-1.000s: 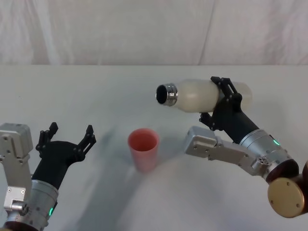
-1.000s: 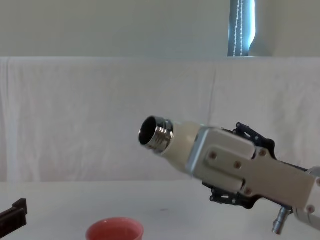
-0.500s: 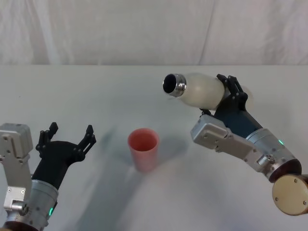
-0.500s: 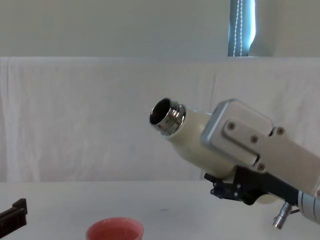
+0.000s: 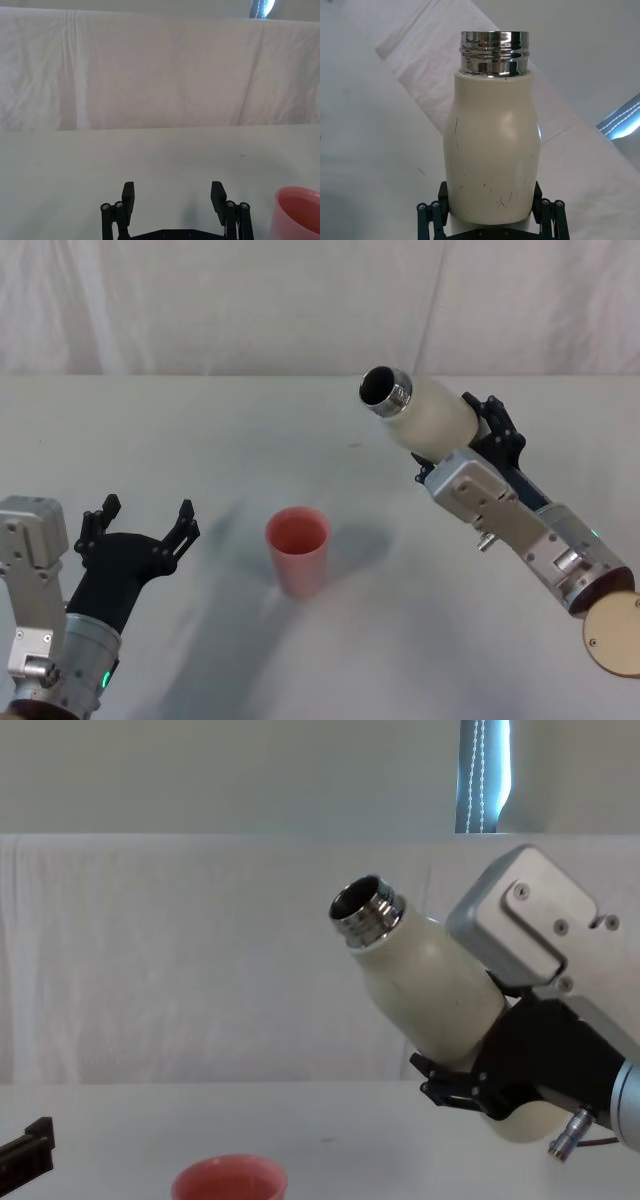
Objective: Grasp the thermos with one hand and pour water into the cup lid.
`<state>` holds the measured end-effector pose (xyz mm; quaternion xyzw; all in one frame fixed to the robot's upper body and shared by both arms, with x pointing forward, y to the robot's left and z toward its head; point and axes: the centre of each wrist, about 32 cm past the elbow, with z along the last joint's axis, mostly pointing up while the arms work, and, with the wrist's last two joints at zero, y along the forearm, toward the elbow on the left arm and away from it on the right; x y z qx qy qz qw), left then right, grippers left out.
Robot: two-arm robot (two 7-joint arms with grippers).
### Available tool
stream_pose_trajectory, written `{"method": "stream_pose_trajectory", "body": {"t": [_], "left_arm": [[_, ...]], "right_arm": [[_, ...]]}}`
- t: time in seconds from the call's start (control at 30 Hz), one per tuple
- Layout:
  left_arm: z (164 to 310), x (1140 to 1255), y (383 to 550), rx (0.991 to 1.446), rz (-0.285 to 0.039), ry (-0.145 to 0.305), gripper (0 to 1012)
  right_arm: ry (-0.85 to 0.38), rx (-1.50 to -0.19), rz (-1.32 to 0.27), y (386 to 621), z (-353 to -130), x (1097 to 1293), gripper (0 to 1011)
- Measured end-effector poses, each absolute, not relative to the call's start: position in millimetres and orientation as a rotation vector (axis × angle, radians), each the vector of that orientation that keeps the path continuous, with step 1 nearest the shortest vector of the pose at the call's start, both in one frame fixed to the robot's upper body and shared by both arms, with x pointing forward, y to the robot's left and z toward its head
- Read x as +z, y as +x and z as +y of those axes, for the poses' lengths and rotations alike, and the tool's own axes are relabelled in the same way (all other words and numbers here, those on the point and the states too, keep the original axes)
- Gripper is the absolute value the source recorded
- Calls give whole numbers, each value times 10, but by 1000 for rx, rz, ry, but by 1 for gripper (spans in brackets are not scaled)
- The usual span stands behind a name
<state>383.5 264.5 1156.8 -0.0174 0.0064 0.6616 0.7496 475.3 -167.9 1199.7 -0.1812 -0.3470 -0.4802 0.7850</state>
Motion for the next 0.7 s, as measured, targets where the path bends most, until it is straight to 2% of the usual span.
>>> {"method": "stream_pose_trajectory", "body": {"t": [0.7], "left_arm": [[2645, 11568, 3835, 1446, 14, -38, 1001]], "right_arm": [[-246, -1027, -468, 4781, -1777, 12054, 956]]}}
